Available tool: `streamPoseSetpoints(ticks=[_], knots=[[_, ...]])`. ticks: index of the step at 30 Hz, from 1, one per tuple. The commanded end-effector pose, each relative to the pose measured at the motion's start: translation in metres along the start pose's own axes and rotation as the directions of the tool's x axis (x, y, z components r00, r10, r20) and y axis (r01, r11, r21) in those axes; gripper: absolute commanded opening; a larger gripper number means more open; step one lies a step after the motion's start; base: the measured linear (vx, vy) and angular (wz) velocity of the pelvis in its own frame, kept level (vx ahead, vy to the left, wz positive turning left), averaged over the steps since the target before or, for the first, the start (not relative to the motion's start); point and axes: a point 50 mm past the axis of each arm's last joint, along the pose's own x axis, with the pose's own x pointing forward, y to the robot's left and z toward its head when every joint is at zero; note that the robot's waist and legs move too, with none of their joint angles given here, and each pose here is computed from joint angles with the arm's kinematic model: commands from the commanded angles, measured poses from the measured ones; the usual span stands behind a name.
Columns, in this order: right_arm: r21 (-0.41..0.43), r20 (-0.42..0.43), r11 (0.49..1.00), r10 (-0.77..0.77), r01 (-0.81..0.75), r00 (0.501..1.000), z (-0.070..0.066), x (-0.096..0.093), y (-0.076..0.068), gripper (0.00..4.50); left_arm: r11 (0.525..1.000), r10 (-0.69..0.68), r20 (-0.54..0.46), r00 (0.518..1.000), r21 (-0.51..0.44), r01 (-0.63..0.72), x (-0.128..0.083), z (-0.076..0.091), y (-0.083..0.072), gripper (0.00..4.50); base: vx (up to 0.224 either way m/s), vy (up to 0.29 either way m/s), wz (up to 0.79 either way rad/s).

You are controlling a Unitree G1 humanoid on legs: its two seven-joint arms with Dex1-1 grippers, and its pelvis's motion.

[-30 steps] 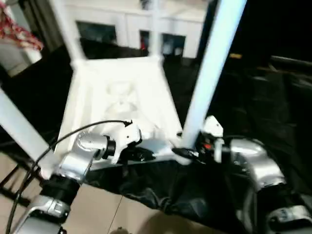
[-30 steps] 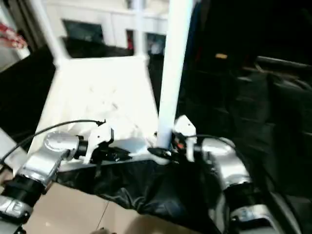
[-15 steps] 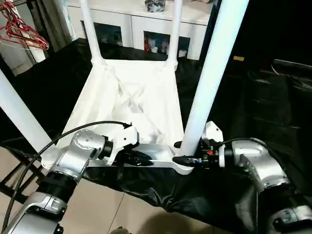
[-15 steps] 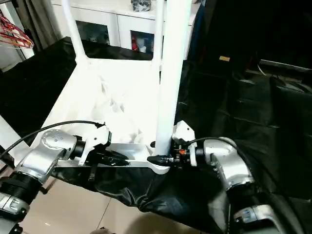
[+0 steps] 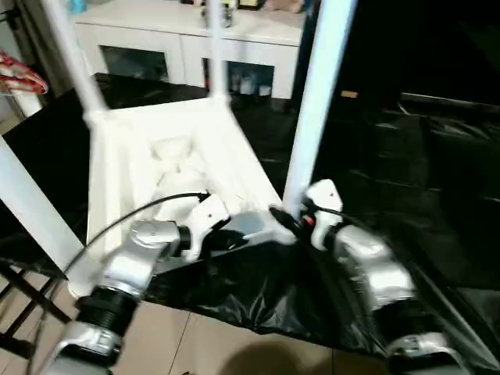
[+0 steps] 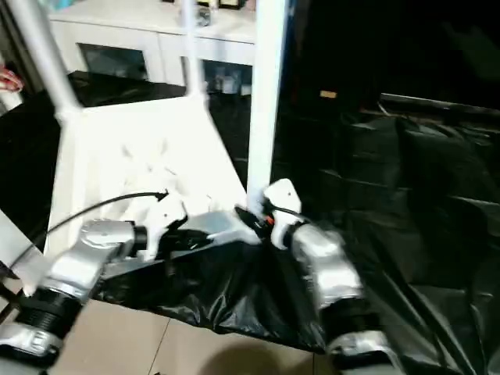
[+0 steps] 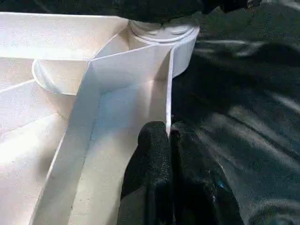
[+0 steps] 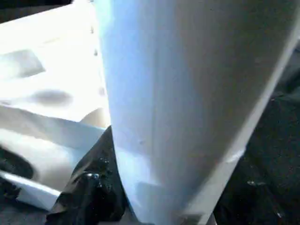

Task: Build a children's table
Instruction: Rotate leg to tighten

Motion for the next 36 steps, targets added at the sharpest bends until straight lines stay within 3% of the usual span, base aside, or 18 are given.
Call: streamPoseSetpoints(ticks=[1, 4, 7, 13, 16, 17, 18, 19, 29, 33, 36], knots=[[0.062, -0.081, 0.986, 0.159, -0.155, 0.984, -0.022, 0.010, 0.039, 2.51, 0.997, -0.064, 0.089, 0.994, 0.043, 0.061, 0.023, 0.024, -0.016, 0.00, 0.000, 0.000, 0.00], [0.066, -0.071, 0.983, 0.176, -0.171, 0.982, -0.020, 0.008, 0.035, 2.73, 0.997, -0.065, 0.083, 0.994, 0.056, 0.061, 0.022, 0.024, -0.014, 0.00, 0.000, 0.000, 0.00], [0.028, -0.070, 0.979, 0.206, -0.204, 0.976, -0.017, 0.000, 0.021, 3.08, 0.995, -0.080, 0.081, 0.993, 0.069, 0.075, 0.016, 0.024, -0.009, 0.00, 0.000, 0.000, 0.00], [-0.032, -0.097, 0.931, 0.360, -0.365, 0.928, -0.015, -0.014, 0.013, 3.13, 0.986, -0.147, 0.072, 0.986, 0.083, 0.141, 0.004, 0.018, -0.007, 0.00, 0.000, 0.000, 0.00], [-0.035, -0.118, 0.860, 0.502, -0.509, 0.857, -0.013, -0.025, 0.013, 3.13, 0.975, -0.208, 0.048, 0.977, 0.093, 0.203, -0.003, 0.013, -0.007, 0.00, 0.000, 0.000, 0.00], [-0.031, -0.141, 0.812, 0.573, -0.582, 0.807, -0.014, -0.032, 0.014, 3.13, 0.968, -0.233, 0.028, 0.972, 0.096, 0.230, -0.006, 0.010, -0.005, 0.00, 0.000, 0.000, 0.00], [-0.031, -0.142, 0.812, 0.573, -0.583, 0.807, -0.014, -0.032, 0.014, 3.13, 0.968, -0.234, 0.028, 0.972, 0.096, 0.230, -0.006, 0.010, -0.005, 0.00, 0.000, 0.000, 0.00], [-0.023, -0.157, 0.779, 0.616, -0.626, 0.772, -0.014, -0.037, 0.014, 2.89, 0.965, -0.247, 0.013, 0.969, 0.097, 0.244, -0.008, 0.008, -0.003, 0.00, 0.000, 0.000, 0.00], [0.059, -0.210, 0.627, 0.769, -0.777, 0.604, -0.015, -0.055, 0.015, 2.28, 0.960, -0.265, -0.024, 0.964, 0.090, 0.266, -0.017, 0.007, 0.011, 0.00, 0.000, 0.000, 0.00], [0.075, -0.213, 0.614, 0.780, -0.786, 0.589, -0.015, -0.056, 0.016, 2.12, 0.957, -0.277, -0.022, 0.961, 0.090, 0.277, -0.018, 0.007, 0.011, 0.00, 0.000, 0.000, 0.00], [0.065, -0.196, 0.639, 0.761, -0.766, 0.618, -0.014, -0.051, 0.018, 2.09, 0.958, -0.274, -0.005, 0.962, 0.086, 0.273, -0.016, 0.007, 0.008, 0.00, 0.000, 0.000, 0.00]])
